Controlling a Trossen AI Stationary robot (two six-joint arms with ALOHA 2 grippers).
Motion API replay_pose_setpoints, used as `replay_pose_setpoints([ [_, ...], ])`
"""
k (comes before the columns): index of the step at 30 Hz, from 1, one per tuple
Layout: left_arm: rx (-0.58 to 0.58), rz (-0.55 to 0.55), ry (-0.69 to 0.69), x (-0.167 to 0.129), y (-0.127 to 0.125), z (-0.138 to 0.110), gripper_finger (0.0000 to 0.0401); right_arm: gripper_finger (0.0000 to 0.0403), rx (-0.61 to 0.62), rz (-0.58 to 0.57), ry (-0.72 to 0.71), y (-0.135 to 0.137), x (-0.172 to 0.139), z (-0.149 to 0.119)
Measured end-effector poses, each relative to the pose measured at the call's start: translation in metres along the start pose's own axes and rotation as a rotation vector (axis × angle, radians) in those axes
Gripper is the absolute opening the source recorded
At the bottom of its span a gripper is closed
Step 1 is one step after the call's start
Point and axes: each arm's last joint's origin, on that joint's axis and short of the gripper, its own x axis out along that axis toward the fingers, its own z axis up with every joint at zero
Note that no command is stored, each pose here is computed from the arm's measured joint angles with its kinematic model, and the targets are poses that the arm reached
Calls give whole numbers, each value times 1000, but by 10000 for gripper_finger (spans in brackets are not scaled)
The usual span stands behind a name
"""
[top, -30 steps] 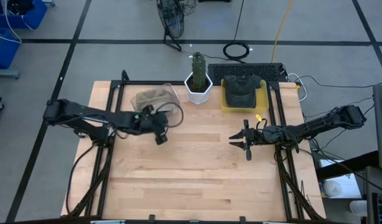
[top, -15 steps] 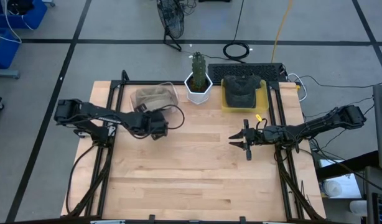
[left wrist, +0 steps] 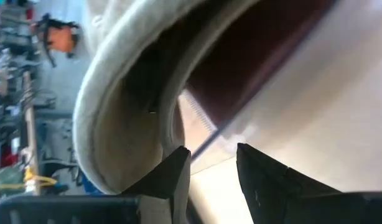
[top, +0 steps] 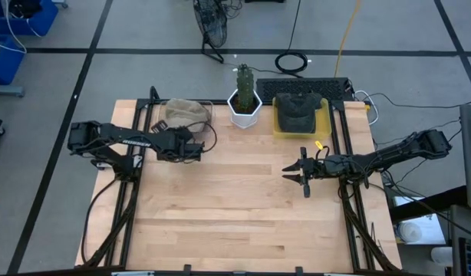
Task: Pick & Place hat
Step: Adjust the transparent bin
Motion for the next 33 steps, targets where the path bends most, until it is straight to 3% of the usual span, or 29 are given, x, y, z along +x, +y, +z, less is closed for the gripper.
replay_pose_setpoints([
  [9, -77, 70, 40, 17, 16, 7, 136, 89, -1, 0, 2, 0, 0, 0],
  [18, -95, 12, 14, 10, 7, 7, 136, 89, -2, 0, 10, 0, 0, -1],
  [23, -124, -118, -20, -2, -9, 6, 136, 89, -2, -1, 9, 0, 0, -1],
  [29, -142, -323, -258, -29, -38, 18, 136, 89, -1, -1, 3, 0, 0, 0],
  [33, -66, -340, -471, -38, -52, 38, 136, 89, 3, 2, -20, 0, 0, 2],
])
